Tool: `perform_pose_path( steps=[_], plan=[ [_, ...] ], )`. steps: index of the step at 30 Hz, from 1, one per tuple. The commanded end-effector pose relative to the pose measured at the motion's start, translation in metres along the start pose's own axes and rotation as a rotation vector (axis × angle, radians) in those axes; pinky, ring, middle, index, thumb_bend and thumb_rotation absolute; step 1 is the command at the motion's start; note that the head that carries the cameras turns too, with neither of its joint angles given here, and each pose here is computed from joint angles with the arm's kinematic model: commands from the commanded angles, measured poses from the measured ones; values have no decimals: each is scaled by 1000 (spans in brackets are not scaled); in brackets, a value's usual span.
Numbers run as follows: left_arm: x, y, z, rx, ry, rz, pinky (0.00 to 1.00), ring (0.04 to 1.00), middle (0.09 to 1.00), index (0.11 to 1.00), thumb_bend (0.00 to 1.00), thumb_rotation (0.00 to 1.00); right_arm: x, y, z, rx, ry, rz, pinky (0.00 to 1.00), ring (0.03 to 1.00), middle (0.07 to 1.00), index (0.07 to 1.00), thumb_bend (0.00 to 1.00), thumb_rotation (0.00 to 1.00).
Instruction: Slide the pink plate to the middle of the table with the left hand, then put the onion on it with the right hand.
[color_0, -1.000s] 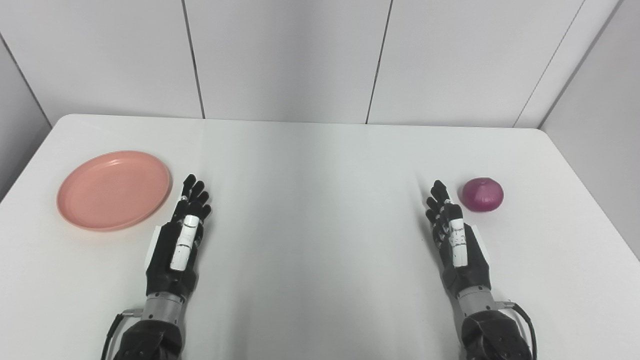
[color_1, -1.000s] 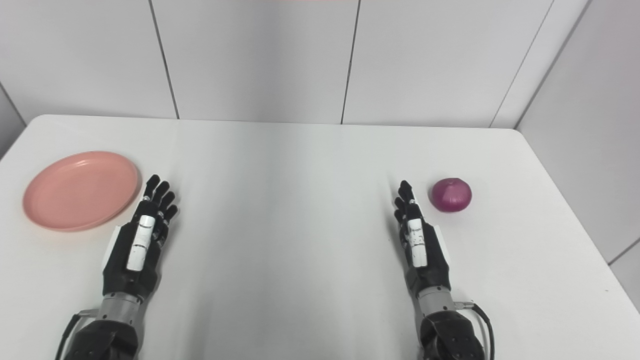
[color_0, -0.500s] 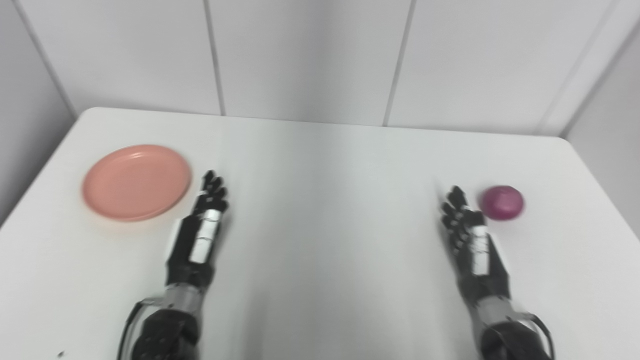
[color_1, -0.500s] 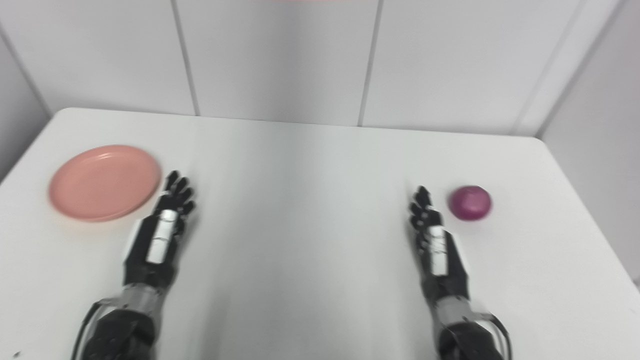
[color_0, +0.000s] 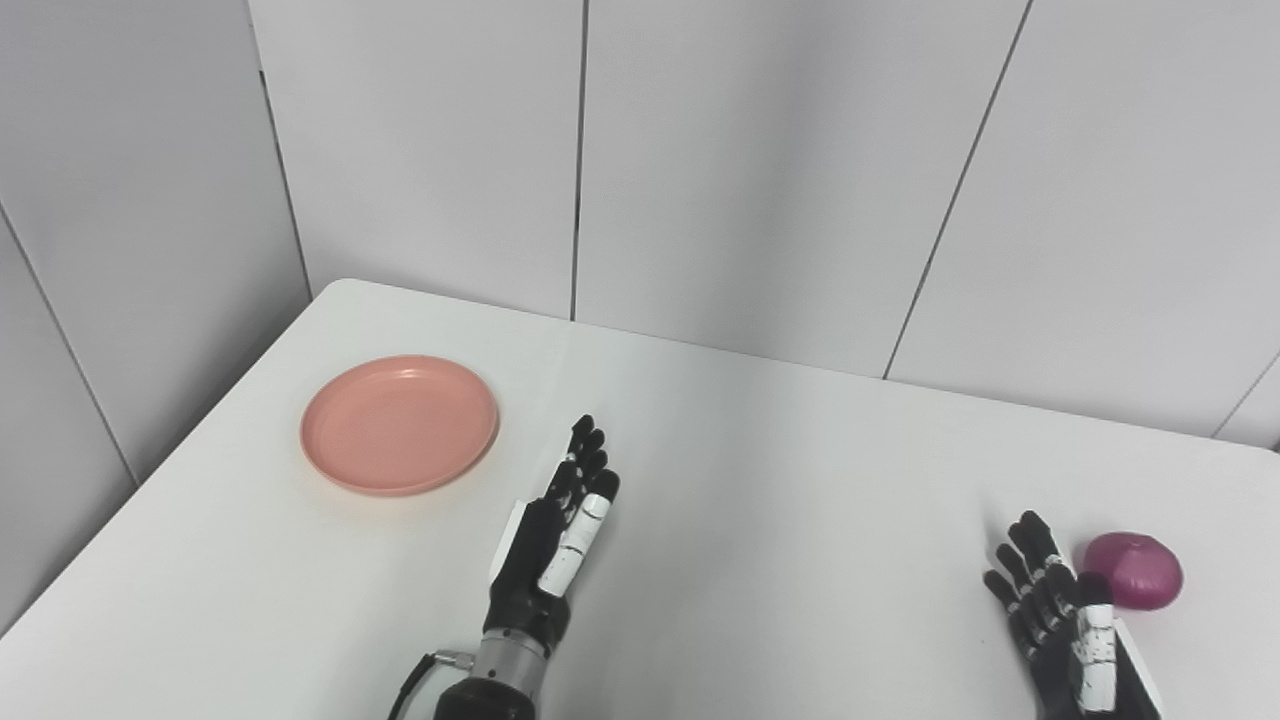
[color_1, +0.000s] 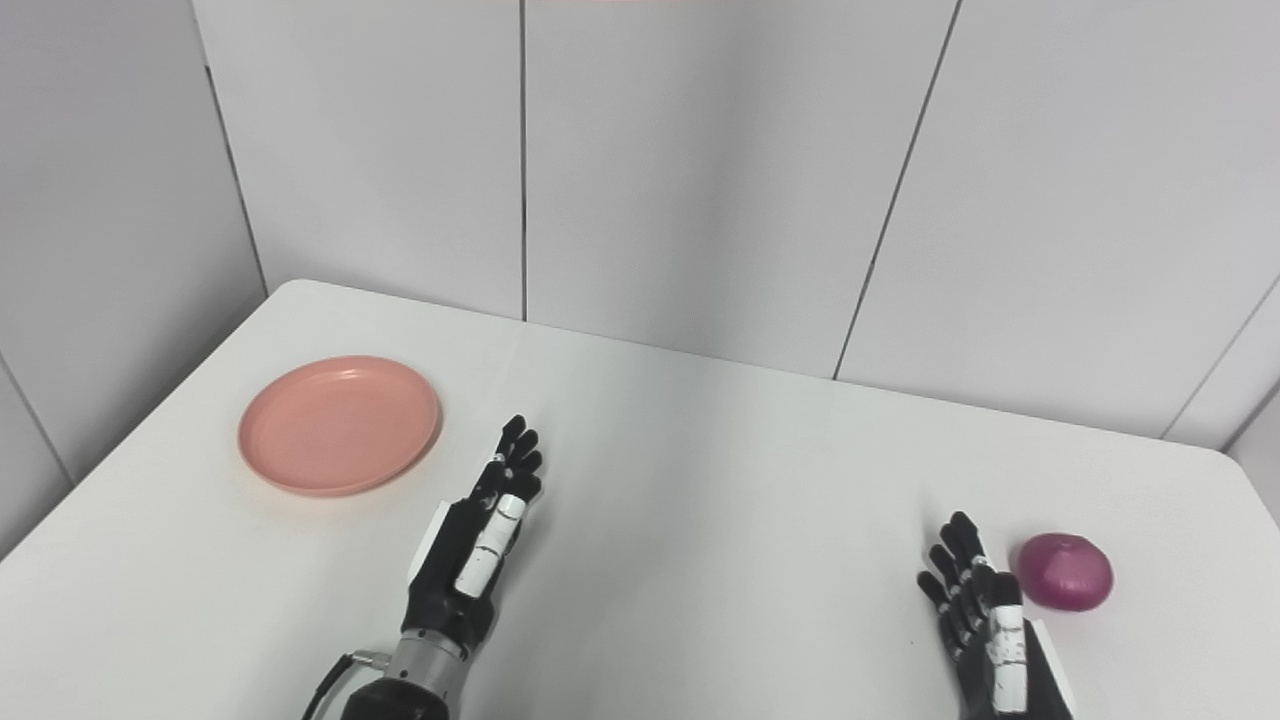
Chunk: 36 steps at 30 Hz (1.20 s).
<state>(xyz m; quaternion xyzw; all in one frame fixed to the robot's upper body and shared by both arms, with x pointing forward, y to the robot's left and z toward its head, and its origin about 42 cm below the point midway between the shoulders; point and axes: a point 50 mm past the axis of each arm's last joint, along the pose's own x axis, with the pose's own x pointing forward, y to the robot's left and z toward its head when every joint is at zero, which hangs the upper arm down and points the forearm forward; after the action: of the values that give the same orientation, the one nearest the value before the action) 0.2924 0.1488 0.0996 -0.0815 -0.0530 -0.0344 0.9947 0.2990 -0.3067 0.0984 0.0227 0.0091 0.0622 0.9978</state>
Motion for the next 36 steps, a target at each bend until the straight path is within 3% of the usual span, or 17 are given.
perform_pose_path(
  steps=[1, 6, 12, 18, 24, 29, 33, 36],
  plan=[
    [-33, 2, -49, -5, 171, 33, 1000, 1000, 1000, 1000, 695, 802, -40, -12, -56, 37, 181, -61, 1000, 1000, 1000, 1000, 881, 1000],
    [-32, -1, -50, -12, 167, 34, 1000, 1000, 1000, 1000, 727, 804, -40, -12, -56, 46, 182, -55, 1000, 1000, 1000, 1000, 829, 1000],
    [-32, -1, -48, -7, 164, 32, 1000, 1000, 1000, 1000, 719, 819, -40, -11, -54, 41, 183, -50, 1000, 1000, 1000, 1000, 888, 1000],
    [-35, 5, -45, -21, 167, 35, 1000, 1000, 1000, 1000, 705, 822, -39, -3, -52, 47, 180, -50, 1000, 1000, 1000, 1000, 874, 1000],
    [-40, 13, -33, -73, 183, 47, 1000, 1000, 1000, 1000, 796, 805, -40, 1, -52, 52, 171, -51, 1000, 1000, 1000, 1000, 923, 1000],
    [-13, 23, 8, -104, 105, 20, 1000, 1000, 1000, 1000, 857, 785, -40, 8, -50, 61, 163, -59, 1000, 1000, 1000, 1000, 930, 1000],
    [3, 27, 30, -106, 58, -4, 1000, 1000, 1000, 999, 860, 791, -40, 10, -49, 62, 160, -60, 1000, 1000, 1000, 1000, 947, 1000],
    [25, 30, 59, -106, 8, -27, 1000, 1000, 1000, 990, 863, 790, -39, 12, -49, 72, 159, -62, 1000, 1000, 1000, 1000, 945, 998]
  ],
)
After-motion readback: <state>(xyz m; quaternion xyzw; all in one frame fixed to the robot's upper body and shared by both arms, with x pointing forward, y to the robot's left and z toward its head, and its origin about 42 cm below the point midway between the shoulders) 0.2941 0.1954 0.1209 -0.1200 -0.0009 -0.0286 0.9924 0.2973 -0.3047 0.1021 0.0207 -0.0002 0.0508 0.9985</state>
